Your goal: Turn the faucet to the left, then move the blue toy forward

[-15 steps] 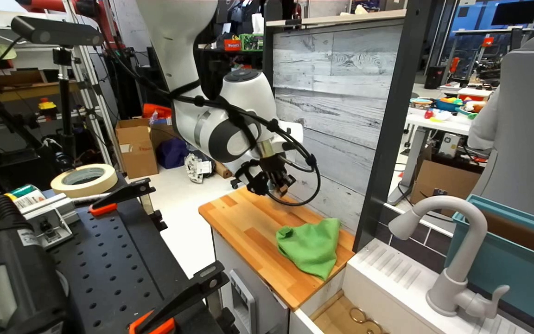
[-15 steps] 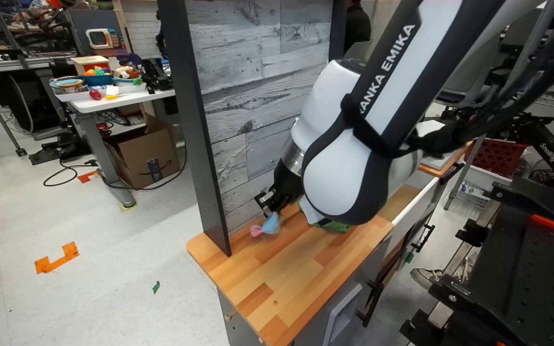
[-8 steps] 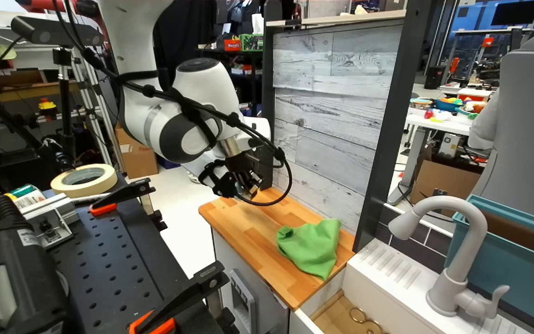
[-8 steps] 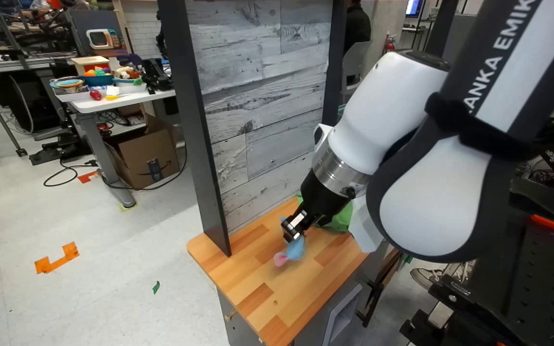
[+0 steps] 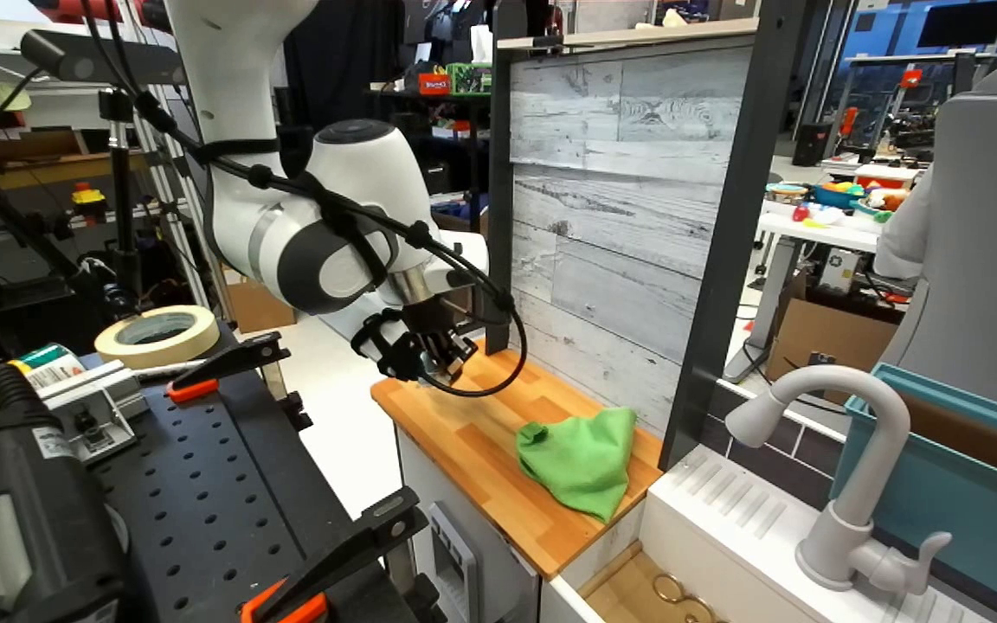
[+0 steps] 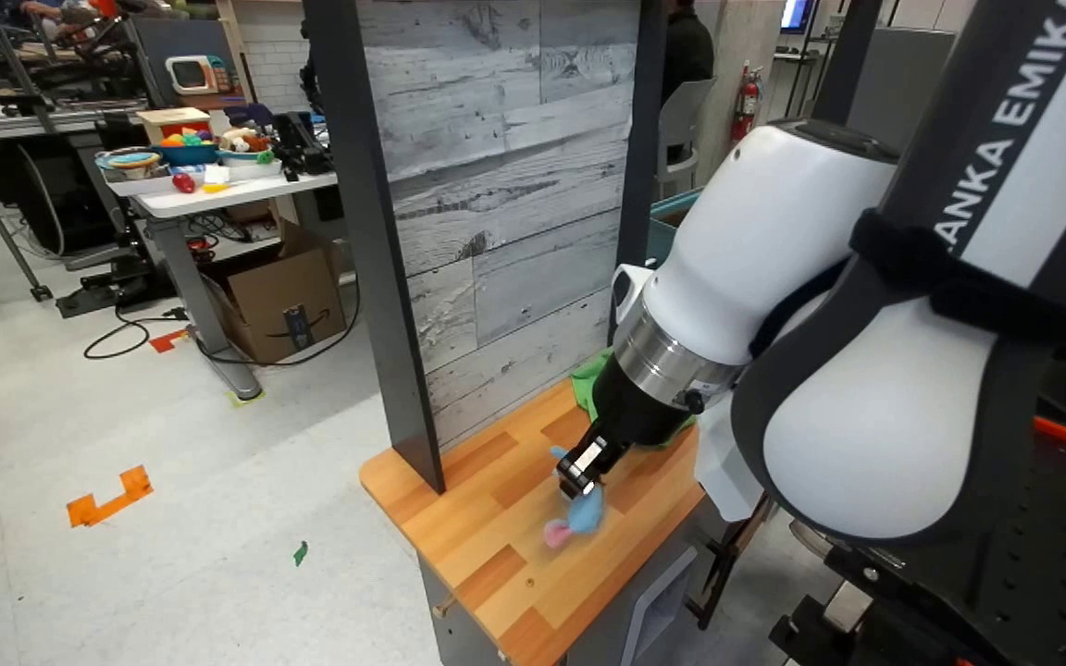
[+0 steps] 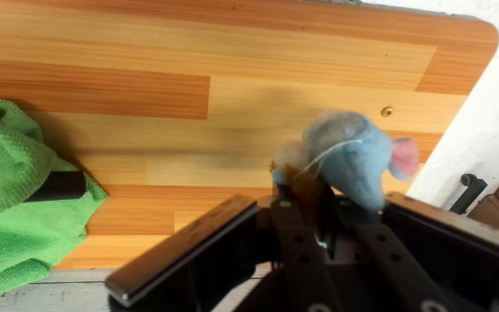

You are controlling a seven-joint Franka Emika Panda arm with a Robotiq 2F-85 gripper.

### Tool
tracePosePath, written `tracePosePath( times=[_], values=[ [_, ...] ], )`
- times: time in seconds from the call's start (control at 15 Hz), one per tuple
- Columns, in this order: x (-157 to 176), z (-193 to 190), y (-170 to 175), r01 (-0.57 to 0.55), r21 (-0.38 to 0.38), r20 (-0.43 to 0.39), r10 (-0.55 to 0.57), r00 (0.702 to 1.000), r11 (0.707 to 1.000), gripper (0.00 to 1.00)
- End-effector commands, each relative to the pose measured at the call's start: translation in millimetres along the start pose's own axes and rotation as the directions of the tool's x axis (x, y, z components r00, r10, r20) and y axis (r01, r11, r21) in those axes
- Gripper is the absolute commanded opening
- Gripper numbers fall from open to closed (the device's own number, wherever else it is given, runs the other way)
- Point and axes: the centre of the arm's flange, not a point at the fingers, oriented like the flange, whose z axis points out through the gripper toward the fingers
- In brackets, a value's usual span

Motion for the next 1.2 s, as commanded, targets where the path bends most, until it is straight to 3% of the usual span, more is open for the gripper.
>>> tracePosePath(
  times=[0.0,0.33,0.4,0.53,0.8,1.0,1.07,1.13],
  values=[
    [5.0,18.7,-8.6,0.017,-0.016,0.008,-0.016,1.0,1.0,0.03],
    [9.8,43.1,-9.9,0.013,-0.036,0.031,-0.012,0.999,0.999,0.03],
    [10.5,45.9,-9.8,0.012,-0.039,0.037,-0.011,0.999,0.999,0.38],
    [12.6,48.6,-9.4,0.011,-0.04,0.046,-0.009,0.999,0.999,0.46],
    [24.4,36.9,-5.4,-0.015,-0.055,0.018,0.016,1.0,0.998,0.75],
    [33.7,3.3,-1.6,-0.03,-0.039,-0.033,0.028,0.999,0.999,0.96],
    [35.3,-13.9,0.4,-0.021,-0.022,-0.059,0.019,0.998,1.0,1.0],
    [33.5,23.6,-0.6,-0.011,-0.037,-0.027,0.01,1.0,0.999,0.86]
  ],
)
